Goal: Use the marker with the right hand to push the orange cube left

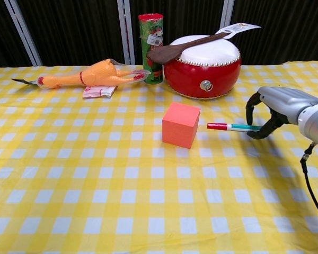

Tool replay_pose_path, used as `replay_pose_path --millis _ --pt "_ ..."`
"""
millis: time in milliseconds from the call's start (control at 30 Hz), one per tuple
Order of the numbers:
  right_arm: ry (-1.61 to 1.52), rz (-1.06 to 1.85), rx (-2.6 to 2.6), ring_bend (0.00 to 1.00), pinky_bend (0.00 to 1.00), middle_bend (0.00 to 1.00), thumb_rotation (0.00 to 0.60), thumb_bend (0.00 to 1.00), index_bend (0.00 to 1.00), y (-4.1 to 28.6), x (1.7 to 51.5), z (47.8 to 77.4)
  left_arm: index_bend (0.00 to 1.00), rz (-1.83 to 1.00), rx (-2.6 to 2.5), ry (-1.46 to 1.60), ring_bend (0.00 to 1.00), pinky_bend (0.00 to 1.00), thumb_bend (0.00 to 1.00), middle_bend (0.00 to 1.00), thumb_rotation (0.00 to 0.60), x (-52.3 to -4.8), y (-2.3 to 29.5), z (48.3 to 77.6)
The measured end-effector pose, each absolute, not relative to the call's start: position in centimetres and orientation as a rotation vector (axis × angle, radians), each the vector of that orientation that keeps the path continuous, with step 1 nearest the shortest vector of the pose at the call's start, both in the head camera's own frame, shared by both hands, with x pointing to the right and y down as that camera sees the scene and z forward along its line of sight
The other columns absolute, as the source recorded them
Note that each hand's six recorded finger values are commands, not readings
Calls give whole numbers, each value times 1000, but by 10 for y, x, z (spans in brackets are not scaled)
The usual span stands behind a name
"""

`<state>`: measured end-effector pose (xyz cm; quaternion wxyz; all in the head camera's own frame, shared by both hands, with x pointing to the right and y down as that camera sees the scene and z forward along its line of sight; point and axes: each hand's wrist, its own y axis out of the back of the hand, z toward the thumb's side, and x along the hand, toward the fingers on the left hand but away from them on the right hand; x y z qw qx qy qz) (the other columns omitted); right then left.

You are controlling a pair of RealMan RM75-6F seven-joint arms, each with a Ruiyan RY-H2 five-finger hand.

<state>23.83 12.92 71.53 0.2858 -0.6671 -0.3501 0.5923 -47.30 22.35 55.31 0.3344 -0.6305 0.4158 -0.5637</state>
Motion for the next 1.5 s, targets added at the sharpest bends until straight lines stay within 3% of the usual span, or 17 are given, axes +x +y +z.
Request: replay_pose_path --millis 1500 --pt "-934 1495 -1897 14 19 253 600 582 696 123 134 730 0 -1480 -1681 1089 0 0 0 0 600 -474 226 553"
